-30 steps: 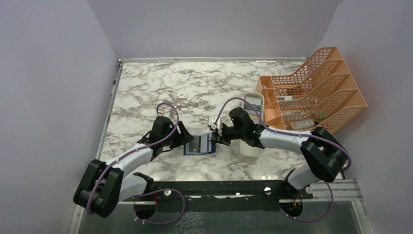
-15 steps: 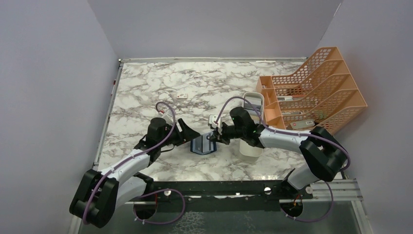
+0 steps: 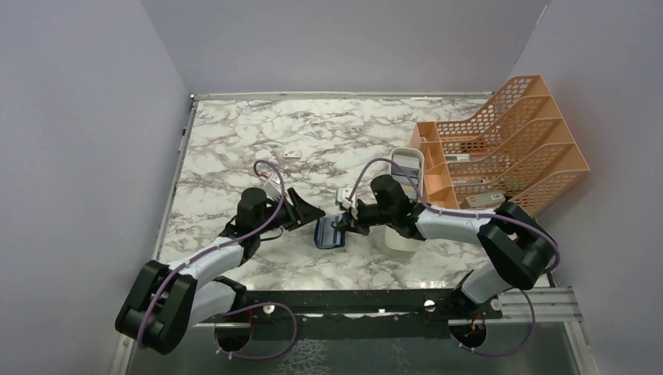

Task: Put the credit cards into the card holder
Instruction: Close the card holder at the center of the board.

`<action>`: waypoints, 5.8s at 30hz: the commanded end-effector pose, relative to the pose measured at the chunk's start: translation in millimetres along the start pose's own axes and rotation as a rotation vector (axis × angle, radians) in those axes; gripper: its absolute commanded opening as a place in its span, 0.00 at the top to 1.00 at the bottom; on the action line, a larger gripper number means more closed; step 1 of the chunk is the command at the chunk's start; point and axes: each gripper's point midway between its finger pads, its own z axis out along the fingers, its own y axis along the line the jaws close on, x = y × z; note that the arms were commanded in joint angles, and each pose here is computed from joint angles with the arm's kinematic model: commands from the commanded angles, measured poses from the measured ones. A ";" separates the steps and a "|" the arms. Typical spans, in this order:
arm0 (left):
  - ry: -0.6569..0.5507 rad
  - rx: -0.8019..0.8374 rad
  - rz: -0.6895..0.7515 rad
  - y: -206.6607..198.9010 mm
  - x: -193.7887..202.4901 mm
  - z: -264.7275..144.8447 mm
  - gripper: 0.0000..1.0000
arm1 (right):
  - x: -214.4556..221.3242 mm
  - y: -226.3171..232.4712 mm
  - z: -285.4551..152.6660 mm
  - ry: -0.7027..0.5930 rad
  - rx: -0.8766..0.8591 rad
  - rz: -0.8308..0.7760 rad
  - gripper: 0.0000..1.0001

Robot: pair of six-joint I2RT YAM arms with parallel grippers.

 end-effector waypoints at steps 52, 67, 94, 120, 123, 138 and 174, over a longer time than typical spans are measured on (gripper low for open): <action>0.117 -0.144 0.093 52.8 13.5 40.8 0.82 | -0.5 2.5 5.2 -0.078 0.002 -0.072 0.99; 0.139 -0.241 0.073 79.4 19.4 43.5 0.80 | -17.9 5.2 2.1 -0.172 -0.004 -0.171 0.99; 0.110 -0.206 0.094 30.0 5.0 40.2 0.73 | -21.1 -4.7 9.4 -0.191 0.022 -0.187 0.97; 0.132 -0.362 0.132 74.0 16.6 50.2 0.72 | -8.3 -25.9 -2.2 0.157 0.310 0.858 0.66; 0.117 -0.362 0.138 67.6 12.0 47.0 0.72 | -10.2 -12.2 3.3 0.126 0.254 0.961 0.73; 0.097 -0.393 0.195 56.1 3.7 26.7 0.58 | -5.8 -8.8 -34.8 0.024 0.435 1.112 0.79; 0.147 -0.386 0.221 71.6 26.6 39.3 0.77 | 19.2 -2.6 -2.6 0.045 0.409 1.184 0.89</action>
